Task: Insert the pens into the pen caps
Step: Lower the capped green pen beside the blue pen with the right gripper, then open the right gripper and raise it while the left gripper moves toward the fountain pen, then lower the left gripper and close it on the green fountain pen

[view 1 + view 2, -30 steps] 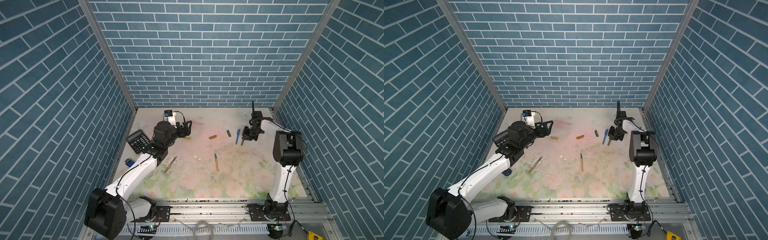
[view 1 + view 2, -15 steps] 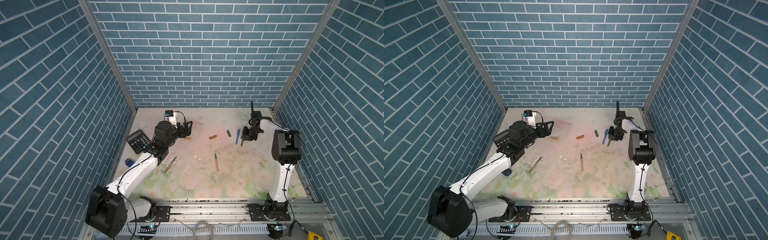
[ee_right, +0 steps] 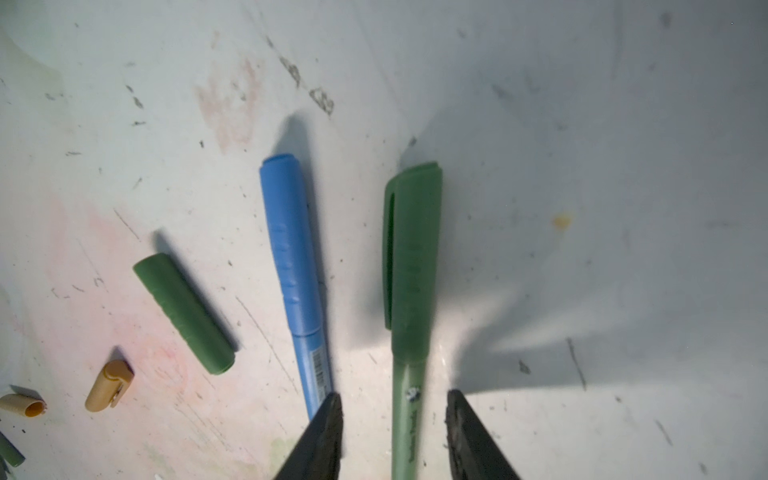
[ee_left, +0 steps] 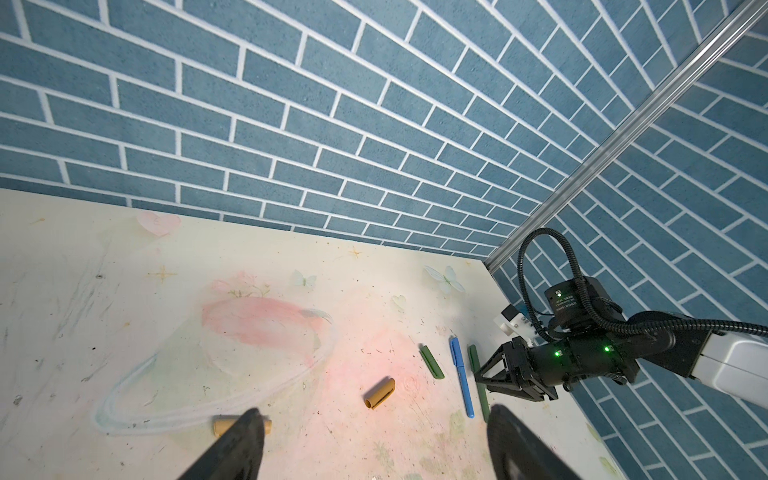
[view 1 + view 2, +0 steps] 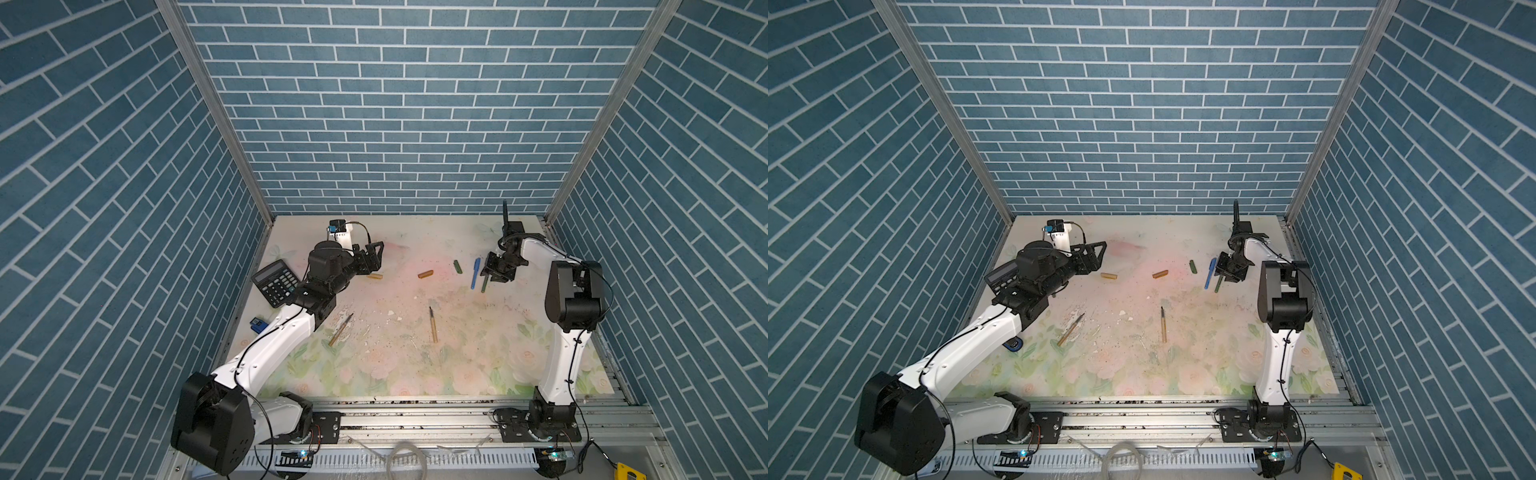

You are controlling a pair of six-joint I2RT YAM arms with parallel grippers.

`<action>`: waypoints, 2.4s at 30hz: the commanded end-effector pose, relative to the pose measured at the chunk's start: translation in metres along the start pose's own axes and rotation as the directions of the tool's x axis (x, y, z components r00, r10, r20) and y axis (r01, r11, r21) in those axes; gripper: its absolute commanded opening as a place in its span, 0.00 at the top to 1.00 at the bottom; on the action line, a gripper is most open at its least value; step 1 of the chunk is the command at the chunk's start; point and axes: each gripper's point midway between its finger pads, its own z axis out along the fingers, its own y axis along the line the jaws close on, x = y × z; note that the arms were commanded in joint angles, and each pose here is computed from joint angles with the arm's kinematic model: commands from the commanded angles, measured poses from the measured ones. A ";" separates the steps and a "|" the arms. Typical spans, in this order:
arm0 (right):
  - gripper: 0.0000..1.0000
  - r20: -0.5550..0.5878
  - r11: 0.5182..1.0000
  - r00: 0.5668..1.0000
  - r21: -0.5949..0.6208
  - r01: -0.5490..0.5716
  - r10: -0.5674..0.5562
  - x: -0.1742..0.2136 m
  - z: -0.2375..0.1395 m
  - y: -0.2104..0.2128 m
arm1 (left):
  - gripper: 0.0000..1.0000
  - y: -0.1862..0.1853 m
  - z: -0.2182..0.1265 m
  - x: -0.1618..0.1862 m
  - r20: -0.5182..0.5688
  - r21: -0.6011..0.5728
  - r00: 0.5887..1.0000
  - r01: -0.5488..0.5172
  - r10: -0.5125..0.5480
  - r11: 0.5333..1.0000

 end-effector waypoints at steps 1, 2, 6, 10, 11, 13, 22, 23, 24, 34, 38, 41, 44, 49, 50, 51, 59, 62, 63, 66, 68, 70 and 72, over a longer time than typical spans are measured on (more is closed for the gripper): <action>0.54 0.026 1.000 0.999 -0.010 0.019 -0.019 0.001 -0.021 0.005 | 0.14 -0.001 -0.001 -0.011 0.023 -0.006 1.000 -0.022 0.022 1.000; 0.53 0.030 1.000 0.999 -0.009 0.023 -0.023 0.000 -0.022 0.005 | 0.14 -0.001 0.000 -0.011 0.021 -0.004 1.000 -0.023 0.023 1.000; 0.50 0.041 1.000 0.999 -0.001 0.029 -0.029 -0.002 -0.027 0.005 | 0.15 -0.002 0.000 -0.011 0.020 -0.002 1.000 -0.024 0.024 1.000; 0.51 0.072 0.999 0.997 -0.016 0.034 -0.033 -0.004 -0.039 0.011 | 0.15 0.002 -0.002 -0.013 0.024 -0.029 0.999 -0.040 0.041 0.999; 0.52 0.082 0.999 0.996 -0.029 0.040 -0.037 -0.003 -0.044 0.015 | 0.15 0.005 -0.001 -0.012 0.021 -0.045 0.999 -0.042 0.043 0.998; 0.55 0.107 0.998 0.993 -0.042 0.053 -0.048 -0.002 -0.053 0.021 | 0.15 0.010 -0.001 -0.011 0.012 -0.074 0.999 -0.040 0.041 0.996; 0.65 0.270 0.982 0.956 -0.113 0.150 -0.115 0.027 -0.104 0.064 | 0.26 0.096 -0.021 -0.002 -0.091 -0.461 0.993 0.026 -0.077 0.887; 0.66 0.287 0.981 0.951 -0.117 0.155 -0.116 0.030 -0.108 0.067 | 0.32 0.115 -0.027 0.002 -0.119 -0.516 0.985 0.046 -0.125 0.856; 0.66 0.302 0.979 0.946 -0.127 0.159 -0.115 0.034 -0.111 0.071 | 0.38 0.133 -0.034 0.007 -0.158 -0.573 0.974 0.043 -0.162 0.819; 0.69 0.312 0.959 0.920 -0.078 0.272 -0.236 0.067 -0.117 0.095 | 0.48 0.211 -0.051 0.074 -0.492 -0.714 0.803 -0.152 -0.336 0.683; 0.69 0.310 0.943 0.920 -0.154 0.296 -0.239 0.080 -0.119 0.105 | 0.48 0.228 -0.040 0.096 -0.591 -0.695 0.722 -0.229 -0.360 0.681; 0.69 0.314 0.937 0.918 -0.172 0.306 -0.242 0.084 -0.120 0.105 | 0.52 0.243 -0.034 0.108 -0.612 -0.704 0.690 -0.254 -0.386 0.663; 0.69 0.314 0.933 0.916 -0.172 0.314 -0.250 0.087 -0.120 0.104 | 0.57 0.253 -0.025 0.115 -0.628 -0.701 0.667 -0.260 -0.401 0.664; 0.69 0.311 0.929 0.918 -0.192 0.315 -0.247 0.088 -0.120 0.108 | 0.59 0.272 -0.013 0.127 -0.631 -0.708 0.636 -0.237 -0.444 0.666; 0.69 0.306 0.926 0.918 -0.199 0.320 -0.251 0.089 -0.119 0.109 | 0.60 0.275 -0.010 0.130 -0.638 -0.704 0.624 -0.235 -0.451 0.670; 0.69 0.301 0.925 0.918 -0.200 0.324 -0.257 0.090 -0.118 0.109 | 0.61 0.278 -0.008 0.132 -0.641 -0.705 0.617 -0.239 -0.457 0.668; 0.68 0.298 0.929 0.915 -0.166 0.331 -0.273 0.086 -0.116 0.106 | 0.71 0.288 0.005 0.149 -0.655 -0.698 0.585 -0.224 -0.478 0.680; 0.69 0.292 0.926 0.917 -0.180 0.332 -0.272 0.085 -0.116 0.109 | 0.80 0.291 0.006 0.156 -0.660 -0.696 0.575 -0.226 -0.483 0.682; 0.69 0.293 0.925 0.916 -0.180 0.335 -0.274 0.085 -0.117 0.110 | 0.82 0.292 0.006 0.158 -0.663 -0.695 0.572 -0.229 -0.483 0.682; 0.69 0.298 0.922 0.911 -0.175 0.345 -0.285 0.084 -0.121 0.112 | 0.90 0.295 0.006 0.165 -0.673 -0.687 0.564 -0.237 -0.479 0.687; 0.69 0.307 0.921 0.908 -0.173 0.348 -0.285 0.083 -0.125 0.112 | 0.94 0.295 0.007 0.166 -0.676 -0.684 0.562 -0.238 -0.477 0.689; 0.69 0.316 0.918 0.906 -0.187 0.351 -0.282 0.083 -0.129 0.115 | 0.97 0.293 0.010 0.165 -0.681 -0.673 0.564 -0.230 -0.467 0.703; 0.69 0.326 0.912 0.904 -0.207 0.354 -0.277 0.084 -0.132 0.119 | 0.98 0.287 0.014 0.160 -0.680 -0.660 0.582 -0.219 -0.447 0.719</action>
